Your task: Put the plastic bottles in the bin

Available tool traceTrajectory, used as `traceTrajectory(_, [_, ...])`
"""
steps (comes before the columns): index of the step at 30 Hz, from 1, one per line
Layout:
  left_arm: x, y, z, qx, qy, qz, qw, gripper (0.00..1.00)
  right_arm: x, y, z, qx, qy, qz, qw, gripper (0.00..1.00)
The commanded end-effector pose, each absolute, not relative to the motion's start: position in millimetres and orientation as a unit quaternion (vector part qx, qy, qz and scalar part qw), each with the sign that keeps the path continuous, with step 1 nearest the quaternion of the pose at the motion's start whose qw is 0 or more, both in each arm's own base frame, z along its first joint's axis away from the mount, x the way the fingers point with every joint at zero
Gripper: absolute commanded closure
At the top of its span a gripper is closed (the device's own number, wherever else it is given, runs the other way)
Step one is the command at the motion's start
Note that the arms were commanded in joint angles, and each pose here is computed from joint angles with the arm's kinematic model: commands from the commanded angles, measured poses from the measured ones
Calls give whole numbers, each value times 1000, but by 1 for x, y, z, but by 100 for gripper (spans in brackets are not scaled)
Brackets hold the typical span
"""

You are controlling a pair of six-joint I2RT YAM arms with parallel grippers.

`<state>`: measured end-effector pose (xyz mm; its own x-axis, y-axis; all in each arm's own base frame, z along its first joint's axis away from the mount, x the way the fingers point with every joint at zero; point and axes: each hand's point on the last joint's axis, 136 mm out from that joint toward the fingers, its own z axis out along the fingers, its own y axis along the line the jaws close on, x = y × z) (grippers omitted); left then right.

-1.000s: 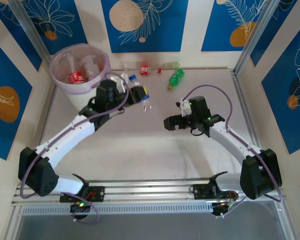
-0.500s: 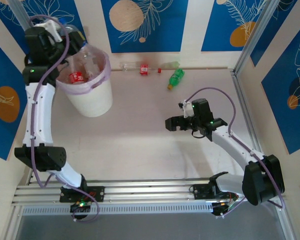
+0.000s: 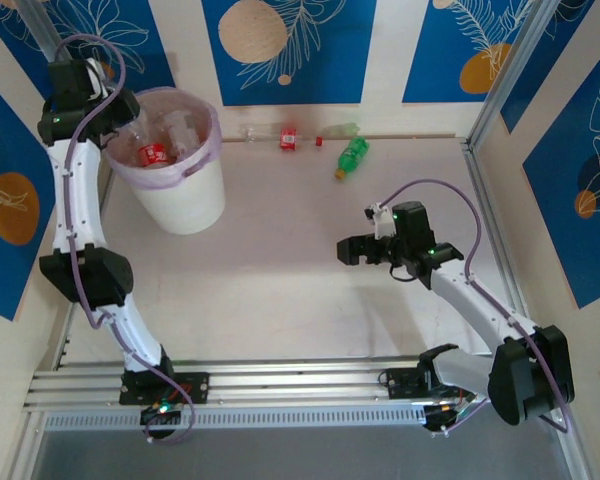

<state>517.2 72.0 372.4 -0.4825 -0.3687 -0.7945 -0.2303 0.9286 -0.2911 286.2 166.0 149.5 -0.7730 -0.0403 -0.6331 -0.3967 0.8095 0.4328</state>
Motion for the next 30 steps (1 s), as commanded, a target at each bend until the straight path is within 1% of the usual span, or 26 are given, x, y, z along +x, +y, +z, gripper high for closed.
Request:
traceTrajectory(1, [510,78,360,-159,878,-19,452,100,276,160,143,-125,901,279,308,3])
traceTrajectory(7, [508,79,318,-150,908,6,392,100,275,153,139,-116,902,281,307,3])
traceTrajectory(14, [517,65,268,-133,932,-17,336,100,278,150,140,-98,899,291,311,4])
traceTrajectory(17, [520,61,256,-129,937,-23,323,88,278,148,140,-95,901,289,311,4])
traceTrajectory(18, [520,60,254,-130,938,-24,322,81,279,147,140,-94,901,288,311,4])
traceTrajectory(19, [521,60,253,-130,937,-25,323,68,278,147,139,-94,901,288,310,4])
traceTrajectory(21, [522,58,254,-128,936,-30,325,52,279,146,137,-91,902,286,310,4])
traceTrajectory(23, [522,55,255,-124,936,-32,327,33,280,146,137,-90,902,287,310,4])
traceTrajectory(24, [522,55,256,-123,936,-32,328,27,281,146,137,-89,902,288,310,4])
traceTrajectory(27, [520,54,266,-122,933,-34,338,11,282,147,138,-87,901,291,309,4])
traceTrajectory(30, [518,52,282,-118,926,-41,357,1,283,147,140,-87,901,291,310,4])
